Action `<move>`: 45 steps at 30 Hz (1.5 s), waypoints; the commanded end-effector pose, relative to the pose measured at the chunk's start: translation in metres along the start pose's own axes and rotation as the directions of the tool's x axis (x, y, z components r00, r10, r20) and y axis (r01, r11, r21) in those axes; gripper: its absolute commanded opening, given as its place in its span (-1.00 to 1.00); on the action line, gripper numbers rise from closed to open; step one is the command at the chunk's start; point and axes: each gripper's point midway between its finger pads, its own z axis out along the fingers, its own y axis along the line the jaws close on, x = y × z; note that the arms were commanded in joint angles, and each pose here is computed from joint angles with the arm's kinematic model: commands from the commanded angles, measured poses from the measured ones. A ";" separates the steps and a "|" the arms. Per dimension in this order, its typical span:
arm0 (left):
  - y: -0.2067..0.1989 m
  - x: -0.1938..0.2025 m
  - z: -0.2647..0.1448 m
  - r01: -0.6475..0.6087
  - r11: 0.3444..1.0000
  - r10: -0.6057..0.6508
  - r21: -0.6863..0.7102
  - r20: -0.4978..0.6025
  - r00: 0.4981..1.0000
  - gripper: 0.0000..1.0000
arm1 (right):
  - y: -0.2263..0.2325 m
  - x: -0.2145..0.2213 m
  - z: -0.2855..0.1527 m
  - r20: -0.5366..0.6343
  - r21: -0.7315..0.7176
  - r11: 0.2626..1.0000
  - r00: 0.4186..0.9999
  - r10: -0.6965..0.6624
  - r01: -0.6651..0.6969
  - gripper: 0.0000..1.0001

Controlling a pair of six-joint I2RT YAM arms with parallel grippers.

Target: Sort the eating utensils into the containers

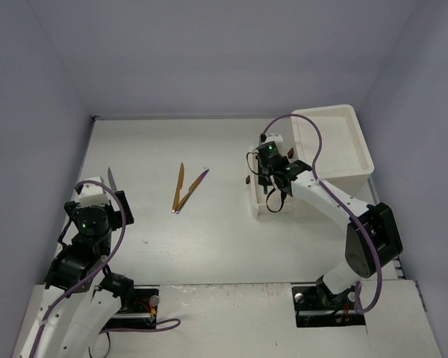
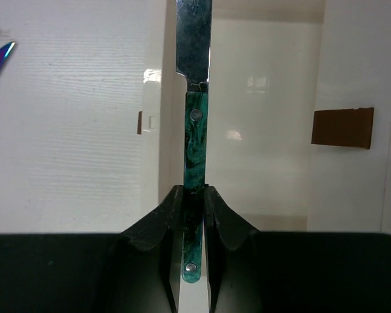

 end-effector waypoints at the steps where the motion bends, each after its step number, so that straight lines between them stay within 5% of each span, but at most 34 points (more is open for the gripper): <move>1: -0.005 -0.012 0.004 0.038 0.999 -0.038 0.004 0.035 0.999 0.78 | -0.008 0.007 0.015 -0.015 0.021 1.000 1.000 -0.002 0.002 -1.00; 10: -0.004 -0.012 0.005 0.038 0.999 -0.038 0.003 0.035 0.999 0.78 | -0.002 0.009 0.012 -0.019 -0.008 1.000 1.000 0.001 -0.001 -0.88; 14: -0.004 -0.012 0.004 0.038 0.999 -0.038 0.004 0.036 0.999 0.78 | 0.009 0.002 0.001 0.014 -0.034 0.999 1.000 -0.009 0.009 -0.43; 23: -0.005 -0.011 0.006 0.036 0.999 -0.036 0.004 0.029 0.999 0.78 | 0.077 -0.033 -0.042 0.151 -0.122 0.992 0.988 0.021 -0.003 0.00; 30: -0.005 -0.011 0.005 0.038 0.999 -0.038 0.004 0.031 0.999 0.78 | 0.137 -0.030 -0.027 0.157 -0.121 0.992 0.986 0.047 -0.028 0.56; 45: -0.005 -0.012 0.004 0.040 0.999 -0.040 0.011 0.036 0.999 0.78 | 0.221 -0.001 0.027 0.126 -0.103 0.990 0.986 0.107 -0.095 0.62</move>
